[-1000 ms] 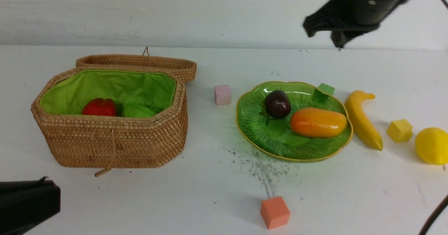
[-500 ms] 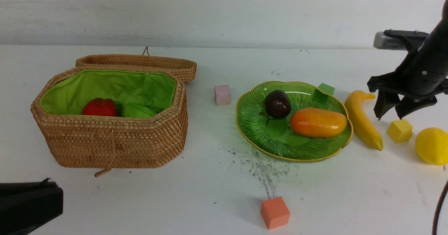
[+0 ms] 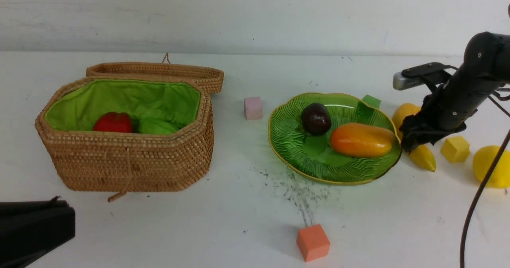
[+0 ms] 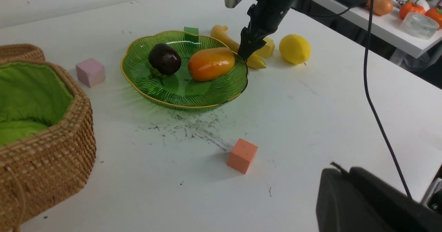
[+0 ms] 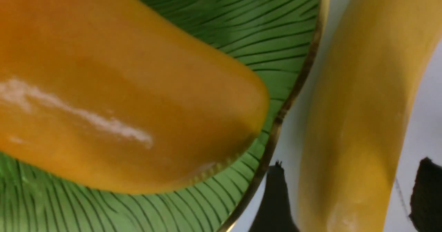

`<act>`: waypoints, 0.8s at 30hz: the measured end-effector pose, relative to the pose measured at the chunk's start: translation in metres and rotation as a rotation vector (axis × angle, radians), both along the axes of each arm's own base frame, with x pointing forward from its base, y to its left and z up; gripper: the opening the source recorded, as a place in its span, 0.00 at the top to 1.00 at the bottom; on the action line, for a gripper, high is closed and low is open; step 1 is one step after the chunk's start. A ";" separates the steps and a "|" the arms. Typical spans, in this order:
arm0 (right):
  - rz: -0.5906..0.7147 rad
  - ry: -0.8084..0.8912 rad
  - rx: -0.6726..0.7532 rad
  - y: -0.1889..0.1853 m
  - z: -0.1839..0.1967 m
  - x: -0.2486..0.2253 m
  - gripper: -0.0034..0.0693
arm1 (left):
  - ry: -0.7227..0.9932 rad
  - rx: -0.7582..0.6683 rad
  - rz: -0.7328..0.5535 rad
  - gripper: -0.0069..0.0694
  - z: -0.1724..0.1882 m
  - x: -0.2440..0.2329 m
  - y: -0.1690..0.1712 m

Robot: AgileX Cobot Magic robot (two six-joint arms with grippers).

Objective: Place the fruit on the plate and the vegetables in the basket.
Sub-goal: Use the right arm to grab a banana and put it into the right plate

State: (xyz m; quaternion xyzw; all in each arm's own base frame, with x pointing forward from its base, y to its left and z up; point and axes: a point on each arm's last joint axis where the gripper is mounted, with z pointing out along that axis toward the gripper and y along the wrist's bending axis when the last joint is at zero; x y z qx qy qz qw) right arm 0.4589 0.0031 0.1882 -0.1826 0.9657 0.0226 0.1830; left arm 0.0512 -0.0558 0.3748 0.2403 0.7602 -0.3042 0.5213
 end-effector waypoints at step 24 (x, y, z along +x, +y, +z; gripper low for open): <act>0.012 0.033 -0.039 -0.003 -0.018 0.003 0.52 | 0.018 -0.016 -0.010 0.88 0.000 -0.001 -0.001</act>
